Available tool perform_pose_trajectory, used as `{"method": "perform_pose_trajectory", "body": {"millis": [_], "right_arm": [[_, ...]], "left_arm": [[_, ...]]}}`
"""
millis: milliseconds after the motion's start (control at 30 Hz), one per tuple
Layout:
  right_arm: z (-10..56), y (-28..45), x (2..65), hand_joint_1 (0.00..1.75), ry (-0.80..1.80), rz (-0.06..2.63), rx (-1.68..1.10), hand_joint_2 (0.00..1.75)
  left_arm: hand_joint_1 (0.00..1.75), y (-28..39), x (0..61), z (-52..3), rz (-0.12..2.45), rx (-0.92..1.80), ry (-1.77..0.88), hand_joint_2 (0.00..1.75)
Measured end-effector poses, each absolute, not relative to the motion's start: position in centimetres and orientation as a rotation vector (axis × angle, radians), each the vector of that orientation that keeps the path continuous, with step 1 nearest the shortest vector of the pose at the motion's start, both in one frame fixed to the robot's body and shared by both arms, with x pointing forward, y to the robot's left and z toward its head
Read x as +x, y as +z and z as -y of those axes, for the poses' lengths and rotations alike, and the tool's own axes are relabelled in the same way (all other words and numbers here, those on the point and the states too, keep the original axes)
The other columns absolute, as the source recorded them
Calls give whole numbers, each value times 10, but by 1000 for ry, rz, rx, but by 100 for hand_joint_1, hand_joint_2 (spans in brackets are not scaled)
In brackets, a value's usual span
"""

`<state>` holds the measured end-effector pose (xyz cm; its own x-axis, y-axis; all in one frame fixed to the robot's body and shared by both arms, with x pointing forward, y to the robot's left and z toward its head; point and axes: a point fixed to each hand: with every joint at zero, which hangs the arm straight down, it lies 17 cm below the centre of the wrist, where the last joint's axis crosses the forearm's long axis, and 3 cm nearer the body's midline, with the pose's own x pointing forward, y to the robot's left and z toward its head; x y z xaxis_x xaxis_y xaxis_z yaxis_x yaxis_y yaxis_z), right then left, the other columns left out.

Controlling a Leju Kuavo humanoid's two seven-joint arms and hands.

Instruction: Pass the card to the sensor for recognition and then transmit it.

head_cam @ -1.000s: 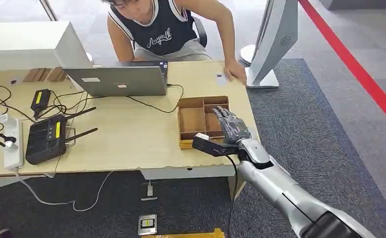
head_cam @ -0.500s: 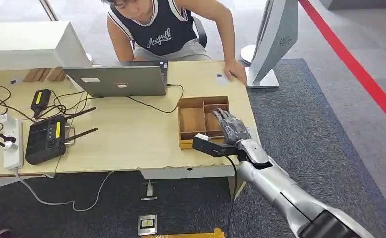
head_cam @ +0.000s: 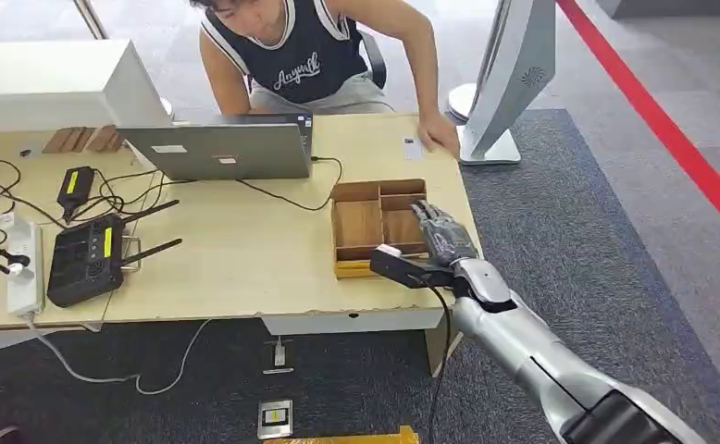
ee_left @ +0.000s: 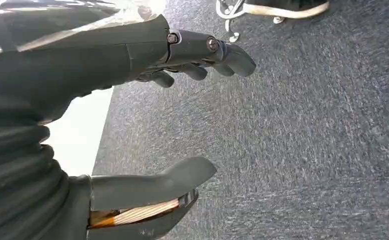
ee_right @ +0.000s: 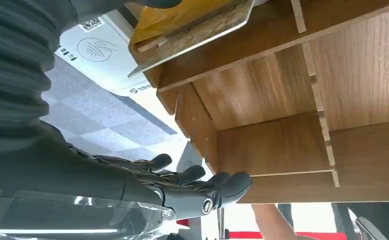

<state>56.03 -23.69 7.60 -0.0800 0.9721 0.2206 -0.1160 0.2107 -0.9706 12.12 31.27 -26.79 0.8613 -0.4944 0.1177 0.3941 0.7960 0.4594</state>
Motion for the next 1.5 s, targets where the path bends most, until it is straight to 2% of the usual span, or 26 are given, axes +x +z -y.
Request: {"method": "perform_pose_trajectory", "body": {"millis": [767,800,833,867,1500], "right_arm": [[234,76,560,0,1168,1297,-913,175],[232,76,560,49,1170,1301,-909,175],[230,76,560,166,1173,1305,-905,175],[228,75,559,175,1175,1306,-901,175],[233,63,555,175,1170,1259,-872,175]], "left_arm": [[0,-268,120,-315,229,444,-464,175],[0,-268,120,-315,230,445,-463,175],[0,-268,120,-315,230,445,-463,175],[0,-268,120,-315,231,446,-463,175],[0,-267,125,-312,259,438,-470,175]]}}
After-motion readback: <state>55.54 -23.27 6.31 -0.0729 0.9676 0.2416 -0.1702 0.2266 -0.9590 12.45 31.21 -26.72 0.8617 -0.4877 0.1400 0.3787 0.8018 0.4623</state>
